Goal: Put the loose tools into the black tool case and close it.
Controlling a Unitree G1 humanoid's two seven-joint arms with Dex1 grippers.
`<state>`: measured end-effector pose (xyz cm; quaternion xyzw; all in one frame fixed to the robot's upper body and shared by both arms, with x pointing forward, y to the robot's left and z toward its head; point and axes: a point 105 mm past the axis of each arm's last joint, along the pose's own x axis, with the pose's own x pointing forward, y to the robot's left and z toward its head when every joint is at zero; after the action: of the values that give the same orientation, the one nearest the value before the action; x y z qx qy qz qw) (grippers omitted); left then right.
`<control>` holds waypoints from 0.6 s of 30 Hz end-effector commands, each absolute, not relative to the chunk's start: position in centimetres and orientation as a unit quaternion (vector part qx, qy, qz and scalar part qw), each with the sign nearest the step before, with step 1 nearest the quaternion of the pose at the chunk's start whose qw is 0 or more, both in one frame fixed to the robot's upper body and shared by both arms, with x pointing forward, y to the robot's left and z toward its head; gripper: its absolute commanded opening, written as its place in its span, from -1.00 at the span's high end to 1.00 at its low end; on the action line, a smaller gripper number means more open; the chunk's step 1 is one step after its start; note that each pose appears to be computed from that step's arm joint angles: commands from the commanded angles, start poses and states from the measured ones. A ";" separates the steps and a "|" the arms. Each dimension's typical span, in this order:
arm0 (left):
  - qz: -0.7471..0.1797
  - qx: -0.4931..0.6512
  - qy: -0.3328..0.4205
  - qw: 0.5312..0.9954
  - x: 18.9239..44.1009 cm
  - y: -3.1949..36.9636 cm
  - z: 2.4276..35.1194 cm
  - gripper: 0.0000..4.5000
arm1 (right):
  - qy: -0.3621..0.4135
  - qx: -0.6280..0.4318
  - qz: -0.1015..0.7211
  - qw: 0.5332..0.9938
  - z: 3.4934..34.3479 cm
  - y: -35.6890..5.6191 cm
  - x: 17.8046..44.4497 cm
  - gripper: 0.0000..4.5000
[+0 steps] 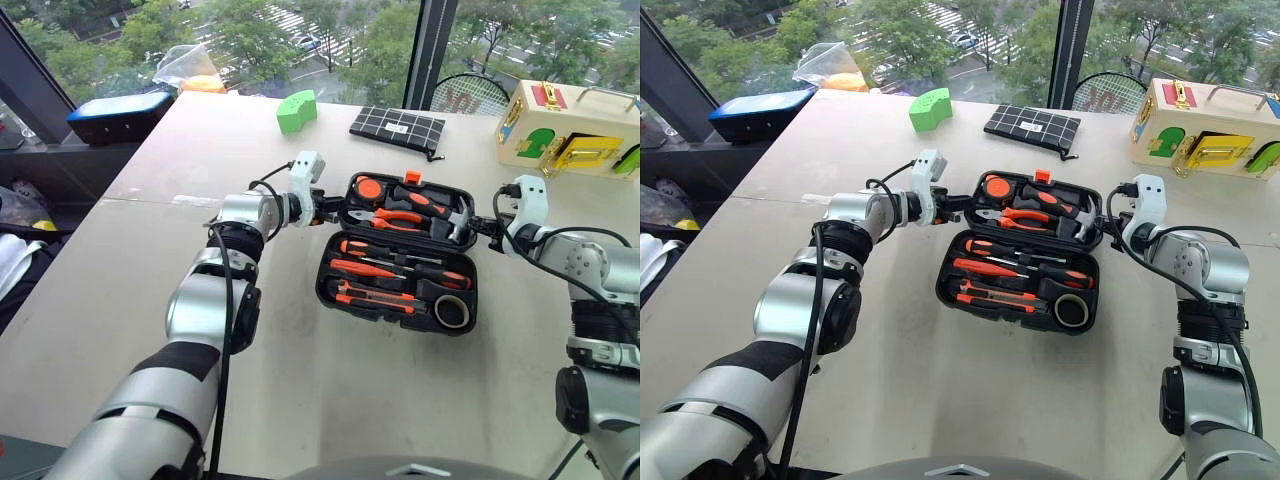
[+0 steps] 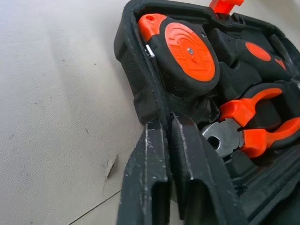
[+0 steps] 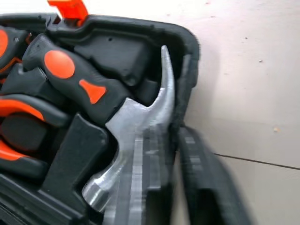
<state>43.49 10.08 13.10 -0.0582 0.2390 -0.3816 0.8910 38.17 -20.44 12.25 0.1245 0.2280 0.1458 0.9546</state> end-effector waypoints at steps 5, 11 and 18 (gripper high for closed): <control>-0.436 0.175 -0.042 0.882 42.9 8.1 18.8 1.00 | -0.038 0.011 0.225 0.973 22.2 -17.6 38.2 0.99; -0.427 0.313 -0.125 0.839 40.5 10.3 17.0 1.00 | -0.068 -0.110 0.254 0.958 21.1 -16.8 33.5 0.99; -0.444 0.361 -0.129 0.810 38.4 12.6 15.8 1.00 | -0.028 -0.134 0.253 0.958 18.2 -18.3 28.7 0.99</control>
<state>39.09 13.06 15.43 0.3497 -0.1208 -0.4216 0.8279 29.60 -18.64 15.38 -0.1142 0.0241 0.2381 0.9642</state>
